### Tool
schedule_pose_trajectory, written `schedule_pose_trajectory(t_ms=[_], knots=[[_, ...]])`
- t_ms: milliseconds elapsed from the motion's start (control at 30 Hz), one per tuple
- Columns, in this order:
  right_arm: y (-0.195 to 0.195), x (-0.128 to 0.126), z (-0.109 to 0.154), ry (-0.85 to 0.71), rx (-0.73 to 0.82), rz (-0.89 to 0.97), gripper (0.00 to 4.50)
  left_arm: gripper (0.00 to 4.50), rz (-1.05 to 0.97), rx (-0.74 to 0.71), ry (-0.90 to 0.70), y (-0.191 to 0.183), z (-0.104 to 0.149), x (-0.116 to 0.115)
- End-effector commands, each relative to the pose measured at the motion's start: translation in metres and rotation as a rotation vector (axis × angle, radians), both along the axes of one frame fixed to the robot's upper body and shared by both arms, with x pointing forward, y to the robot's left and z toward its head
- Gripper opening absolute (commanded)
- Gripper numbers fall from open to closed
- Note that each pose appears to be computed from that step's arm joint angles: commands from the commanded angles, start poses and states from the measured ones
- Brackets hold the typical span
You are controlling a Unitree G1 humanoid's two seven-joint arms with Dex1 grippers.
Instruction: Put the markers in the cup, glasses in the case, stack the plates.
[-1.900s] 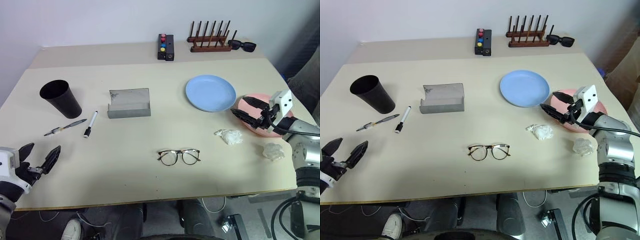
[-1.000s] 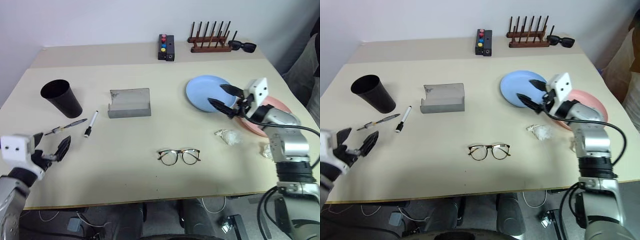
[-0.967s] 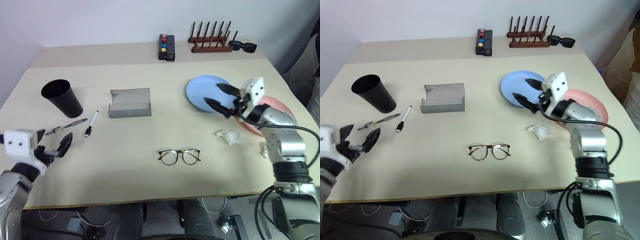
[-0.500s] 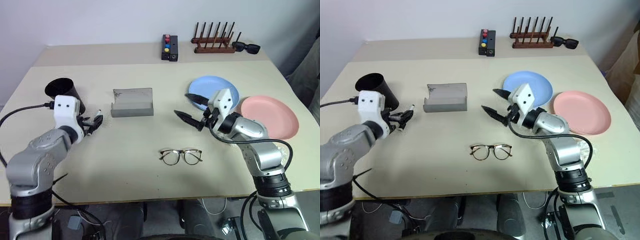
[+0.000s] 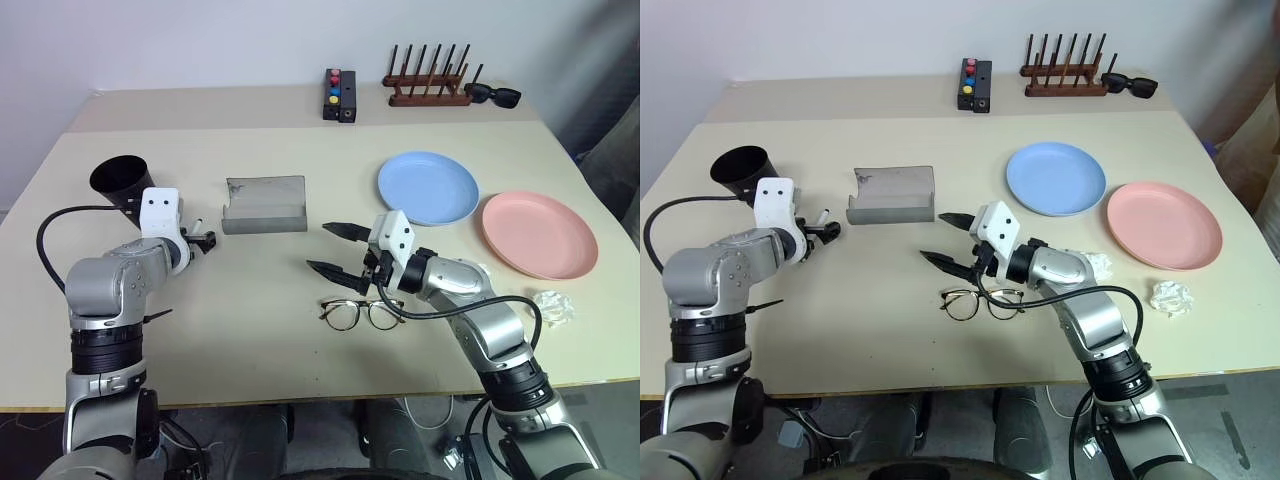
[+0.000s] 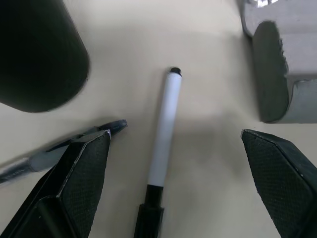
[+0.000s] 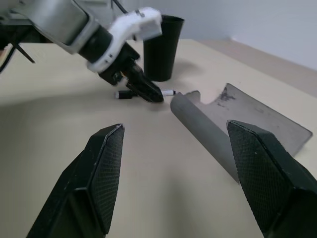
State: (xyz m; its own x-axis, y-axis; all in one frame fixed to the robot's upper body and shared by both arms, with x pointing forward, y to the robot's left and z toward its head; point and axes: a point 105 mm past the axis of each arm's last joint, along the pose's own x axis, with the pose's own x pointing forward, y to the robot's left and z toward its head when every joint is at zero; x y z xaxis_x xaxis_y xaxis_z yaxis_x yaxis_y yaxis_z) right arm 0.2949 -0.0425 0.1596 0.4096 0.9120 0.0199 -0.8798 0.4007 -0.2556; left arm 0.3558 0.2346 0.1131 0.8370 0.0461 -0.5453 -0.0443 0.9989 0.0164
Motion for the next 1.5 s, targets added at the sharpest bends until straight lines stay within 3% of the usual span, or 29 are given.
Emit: schedule_pose_trajectory(t_ms=[33,133,233,433,500,667,833,933,1133,1500], knots=[[0.007,-0.007,0.012,-0.050,0.026,0.021,3.36,4.31,0.018,0.019,-0.005,0.001,0.006,0.004],[0.008,-0.007,0.012,-0.053,0.032,0.023,3.36,4.31,0.006,-0.019,0.013,-0.004,0.002,0.004],[0.009,-0.007,0.012,-0.054,0.034,0.025,3.36,3.65,0.032,-0.029,0.018,-0.001,-0.001,0.006],[0.009,-0.007,0.012,-0.051,0.037,0.024,3.36,0.71,0.075,-0.014,0.007,0.005,-0.002,0.006],[0.010,-0.007,0.012,-0.051,0.037,0.023,3.36,0.10,0.022,0.029,-0.082,0.001,0.010,0.009],[0.010,-0.007,0.008,-0.053,0.026,0.011,3.36,0.10,-0.049,0.177,-0.367,-0.001,0.047,0.001],[0.017,-0.001,0.008,-0.066,0.042,-0.012,3.36,0.10,-0.176,0.069,-0.739,-0.012,0.098,-0.023],[0.019,-0.001,0.008,-0.056,0.066,-0.016,3.36,0.10,-0.075,0.067,-0.928,0.005,0.128,-0.028],[0.025,0.000,0.011,-0.050,0.094,-0.001,3.36,0.10,0.141,0.259,-1.131,0.037,0.170,-0.019],[0.029,0.006,0.034,-0.093,0.208,-0.037,3.36,0.10,0.296,0.323,-1.136,0.071,0.154,0.009]])
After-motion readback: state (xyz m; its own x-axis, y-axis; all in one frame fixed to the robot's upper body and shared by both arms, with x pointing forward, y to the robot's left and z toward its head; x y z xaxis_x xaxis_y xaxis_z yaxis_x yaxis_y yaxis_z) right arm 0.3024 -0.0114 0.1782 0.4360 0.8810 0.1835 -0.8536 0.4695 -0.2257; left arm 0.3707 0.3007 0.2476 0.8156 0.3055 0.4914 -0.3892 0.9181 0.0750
